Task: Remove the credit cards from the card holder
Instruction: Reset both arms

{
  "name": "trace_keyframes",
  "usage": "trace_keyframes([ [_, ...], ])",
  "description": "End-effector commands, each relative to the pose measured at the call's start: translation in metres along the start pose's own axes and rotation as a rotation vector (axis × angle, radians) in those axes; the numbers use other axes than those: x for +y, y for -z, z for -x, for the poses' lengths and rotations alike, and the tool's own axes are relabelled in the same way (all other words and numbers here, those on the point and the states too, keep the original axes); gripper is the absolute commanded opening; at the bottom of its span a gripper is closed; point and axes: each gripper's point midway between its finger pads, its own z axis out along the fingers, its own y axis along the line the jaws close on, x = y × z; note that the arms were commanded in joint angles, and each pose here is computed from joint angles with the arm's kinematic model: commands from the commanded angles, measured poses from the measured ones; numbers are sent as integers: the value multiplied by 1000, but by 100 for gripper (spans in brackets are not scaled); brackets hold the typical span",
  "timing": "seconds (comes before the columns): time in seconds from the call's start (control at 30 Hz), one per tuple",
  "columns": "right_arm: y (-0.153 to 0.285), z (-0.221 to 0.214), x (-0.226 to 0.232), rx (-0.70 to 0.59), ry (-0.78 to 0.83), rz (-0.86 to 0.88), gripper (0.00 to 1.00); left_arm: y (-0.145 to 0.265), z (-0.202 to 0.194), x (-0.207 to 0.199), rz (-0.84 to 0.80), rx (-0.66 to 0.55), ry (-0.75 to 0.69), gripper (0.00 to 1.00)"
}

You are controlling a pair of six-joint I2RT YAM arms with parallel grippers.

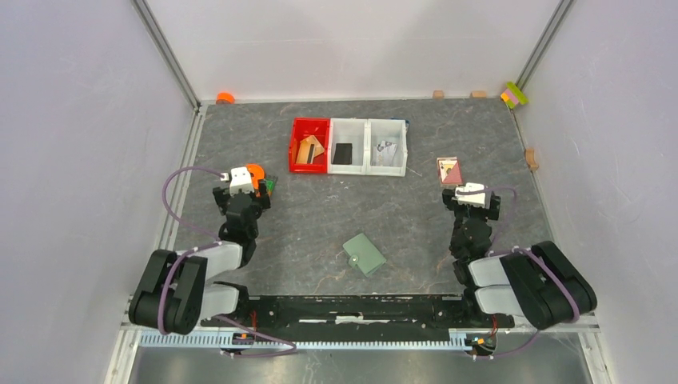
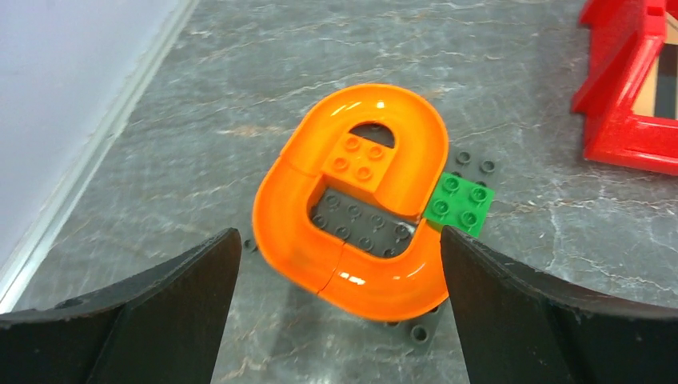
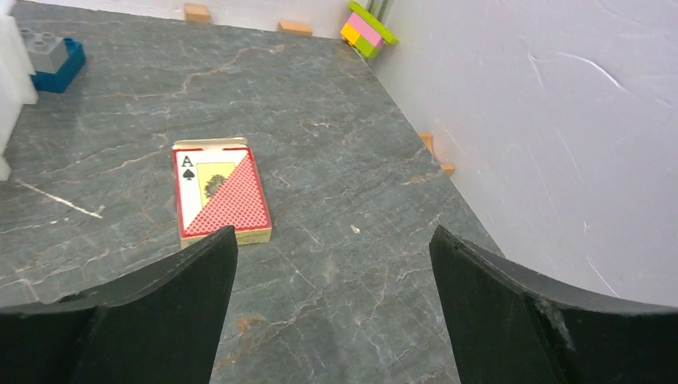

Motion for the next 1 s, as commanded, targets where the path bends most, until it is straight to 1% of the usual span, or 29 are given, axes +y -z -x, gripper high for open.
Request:
trace_keyframes([
  [0.0, 38, -27, -42, 0, -52, -108, 93, -23, 34, -37, -217, -108, 4, 100],
  [0.07, 37, -30, -37, 9, -62, -75, 91, -30, 23, -39, -224, -121, 2, 100],
  [0.13, 34, -38, -28, 34, -52, -24, 95, -31, 18, -40, -234, -121, 1, 100],
  [0.2, 28, -30, -24, -4, -42, 7, 97, -31, 17, -40, -230, -111, 0, 100],
  [0.3, 20, -44, -6, 67, -4, 77, 94, -31, 17, -38, -219, -117, 6, 100],
  [0.37, 17, -42, -6, 56, -15, 84, 98, -33, 17, -31, -173, -111, 26, 100],
  [0.4, 16, -44, -5, 68, -14, 86, 98, -37, 17, -25, -130, -98, 33, 100],
  [0.43, 15, -45, -4, 74, -15, 90, 98, -37, 16, -24, -124, -95, 33, 100],
  [0.6, 16, -44, -5, 65, -18, 89, 98, -37, 17, -23, -121, -99, 34, 100],
  [0.63, 16, -41, 5, 52, -20, 143, 98, -37, 17, -24, -122, -100, 56, 100],
  [0.67, 16, -43, -5, 64, -19, 89, 98, -37, 17, -24, -121, -99, 57, 100],
  [0.97, 16, -43, -5, 65, -18, 88, 98, -37, 17, -24, -123, -98, 57, 100],
])
